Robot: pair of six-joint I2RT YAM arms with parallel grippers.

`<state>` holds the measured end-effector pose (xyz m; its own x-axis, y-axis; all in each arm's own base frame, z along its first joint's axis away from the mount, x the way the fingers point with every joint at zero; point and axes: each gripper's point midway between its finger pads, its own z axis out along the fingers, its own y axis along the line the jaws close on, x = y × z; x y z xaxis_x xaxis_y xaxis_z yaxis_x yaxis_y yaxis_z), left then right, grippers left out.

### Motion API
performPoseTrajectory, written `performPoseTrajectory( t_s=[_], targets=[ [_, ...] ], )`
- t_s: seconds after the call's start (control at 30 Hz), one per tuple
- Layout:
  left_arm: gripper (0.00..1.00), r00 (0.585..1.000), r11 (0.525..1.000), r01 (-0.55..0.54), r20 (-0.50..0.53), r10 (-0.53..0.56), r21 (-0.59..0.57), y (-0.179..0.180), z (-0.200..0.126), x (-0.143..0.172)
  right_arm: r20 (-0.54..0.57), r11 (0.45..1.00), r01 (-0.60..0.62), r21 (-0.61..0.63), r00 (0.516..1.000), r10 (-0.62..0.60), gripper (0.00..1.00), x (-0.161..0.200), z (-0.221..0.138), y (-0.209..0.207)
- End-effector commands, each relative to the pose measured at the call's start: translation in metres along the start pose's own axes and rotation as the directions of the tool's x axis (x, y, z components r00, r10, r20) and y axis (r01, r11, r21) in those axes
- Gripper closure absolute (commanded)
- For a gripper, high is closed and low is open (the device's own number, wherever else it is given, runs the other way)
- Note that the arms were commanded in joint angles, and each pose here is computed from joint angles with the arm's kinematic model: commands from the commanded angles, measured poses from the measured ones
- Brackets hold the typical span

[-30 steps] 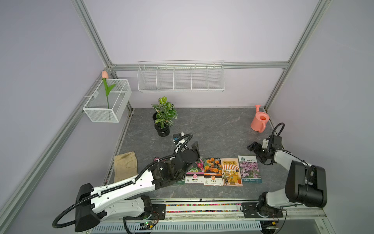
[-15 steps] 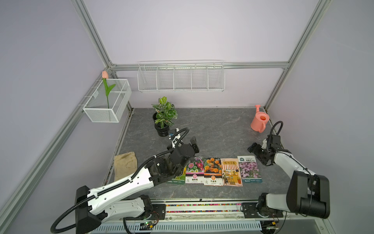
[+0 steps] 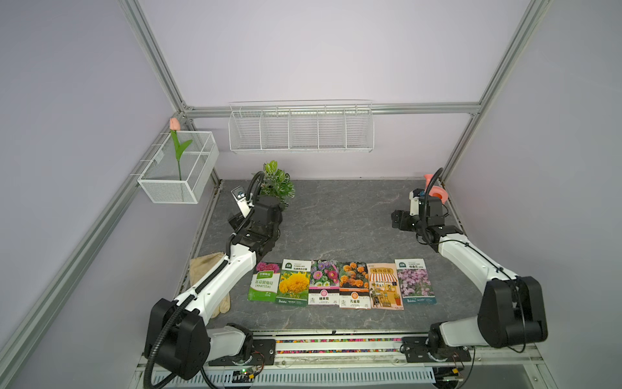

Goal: Arrange the seed packets in a row
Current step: Adjust the seed packet at the center of the board, then reset both arms

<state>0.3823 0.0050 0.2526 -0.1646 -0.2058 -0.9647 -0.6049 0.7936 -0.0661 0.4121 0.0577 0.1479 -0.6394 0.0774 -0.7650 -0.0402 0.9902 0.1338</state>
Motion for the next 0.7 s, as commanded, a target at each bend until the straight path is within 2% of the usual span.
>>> performPoseTrajectory(
  t_s=[0.0, 0.07, 0.17, 0.27, 0.37, 0.53, 0.6, 0.67],
  targets=[
    [0.00, 0.997, 0.997, -0.077, -0.001, 0.077, 0.002, 0.021, 0.032, 0.028, 0.075, 0.981, 0.187, 0.051, 0.979, -0.191, 0.11, 0.008, 0.006, -0.009],
    [0.00, 0.993, 0.993, -0.118, -0.021, 0.118, 0.007, 0.027, 0.048, 0.049, 0.105, 0.977, 0.189, 0.100, 0.974, -0.200, 0.12, 0.015, 0.009, -0.020],
    [0.00, 0.965, 0.964, -0.260, -0.019, 0.261, 0.056, 0.015, 0.059, 0.071, 0.115, 0.982, 0.129, 0.140, 0.983, -0.145, 0.12, 0.027, 0.015, -0.039],
    [0.00, 0.944, 0.937, -0.305, -0.077, 0.321, 0.172, -0.002, 0.064, 0.093, 0.137, 0.983, 0.062, 0.173, 0.987, -0.086, 0.12, 0.039, 0.018, -0.058],
    [0.00, 0.949, 0.935, -0.291, -0.059, 0.308, 0.201, 0.001, 0.065, 0.107, 0.162, 0.976, 0.033, 0.214, 0.984, -0.069, 0.12, 0.043, 0.015, -0.070],
    [0.00, 0.973, 0.936, -0.216, -0.022, 0.231, 0.277, 0.009, 0.061, 0.115, 0.334, 0.959, 0.024, 0.283, 0.935, -0.122, 0.12, 0.033, -0.009, -0.082],
    [0.00, 0.978, 0.929, -0.195, -0.009, 0.208, 0.315, 0.011, 0.058, 0.117, 0.398, 0.958, -0.047, 0.283, 0.915, -0.072, 0.12, 0.038, -0.013, -0.097],
    [0.01, 0.979, 0.927, -0.192, -0.006, 0.205, 0.321, 0.011, 0.058, 0.119, 0.402, 0.961, -0.060, 0.268, 0.914, -0.055, 0.11, 0.041, -0.013, -0.100]
  ],
)
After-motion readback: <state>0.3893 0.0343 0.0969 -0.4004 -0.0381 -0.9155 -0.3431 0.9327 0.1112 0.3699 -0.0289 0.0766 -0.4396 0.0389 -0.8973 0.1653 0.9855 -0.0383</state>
